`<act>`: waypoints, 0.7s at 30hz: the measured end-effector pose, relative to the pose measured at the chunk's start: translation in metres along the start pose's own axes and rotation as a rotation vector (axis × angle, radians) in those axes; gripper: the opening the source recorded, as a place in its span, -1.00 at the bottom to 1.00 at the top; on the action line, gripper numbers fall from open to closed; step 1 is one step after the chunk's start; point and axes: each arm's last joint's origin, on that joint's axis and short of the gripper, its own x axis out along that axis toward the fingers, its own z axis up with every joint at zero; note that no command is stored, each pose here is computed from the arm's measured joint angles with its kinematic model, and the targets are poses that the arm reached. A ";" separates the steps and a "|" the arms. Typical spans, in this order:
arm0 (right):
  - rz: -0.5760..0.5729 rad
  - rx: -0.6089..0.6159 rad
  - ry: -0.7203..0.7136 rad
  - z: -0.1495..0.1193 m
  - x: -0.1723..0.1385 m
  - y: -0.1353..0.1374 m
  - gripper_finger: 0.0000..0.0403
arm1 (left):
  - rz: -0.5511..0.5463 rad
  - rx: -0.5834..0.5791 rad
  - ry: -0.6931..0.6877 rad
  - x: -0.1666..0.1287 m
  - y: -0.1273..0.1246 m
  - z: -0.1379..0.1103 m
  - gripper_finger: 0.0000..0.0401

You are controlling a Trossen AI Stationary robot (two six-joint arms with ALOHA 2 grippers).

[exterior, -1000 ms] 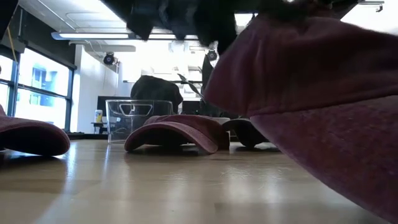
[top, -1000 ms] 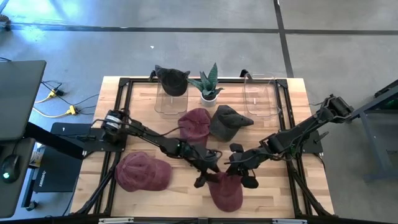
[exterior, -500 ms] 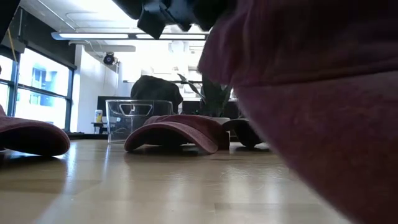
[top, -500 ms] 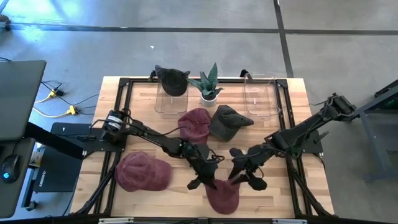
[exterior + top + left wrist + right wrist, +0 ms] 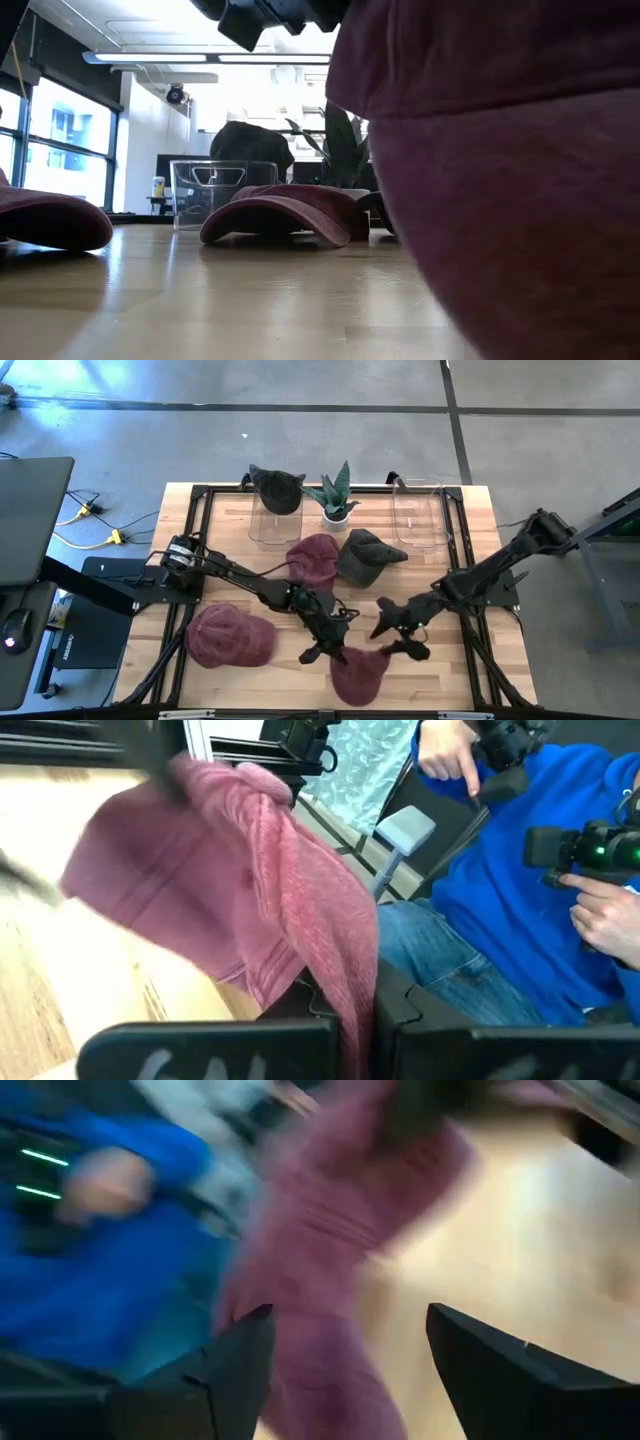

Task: Pick & Place hat
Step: Put the bottom right red cap into the right transparent bin

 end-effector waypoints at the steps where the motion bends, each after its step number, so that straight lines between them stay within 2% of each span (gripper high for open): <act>1: 0.056 -0.005 -0.038 -0.003 -0.001 0.000 0.29 | 0.003 -0.001 0.000 0.000 0.000 0.000 -0.98; 5: 0.170 -0.002 -0.128 -0.015 -0.007 -0.004 0.31 | 0.008 0.004 -0.001 0.000 0.000 0.000 -0.98; 10: 0.198 0.047 -0.117 -0.018 -0.008 -0.003 0.31 | 0.008 0.014 -0.016 0.000 0.000 0.002 -0.99; 12: 0.211 0.040 -0.126 -0.018 -0.008 0.000 0.31 | 0.006 0.020 -0.026 0.000 0.000 0.003 -0.99; 17: 0.146 0.009 -0.132 -0.024 -0.005 0.003 0.31 | 0.023 0.028 -0.043 -0.003 -0.001 0.007 -0.99; 21: 0.200 -0.014 -0.121 -0.028 0.001 0.007 0.31 | 0.030 0.040 -0.063 -0.011 -0.005 0.016 -0.99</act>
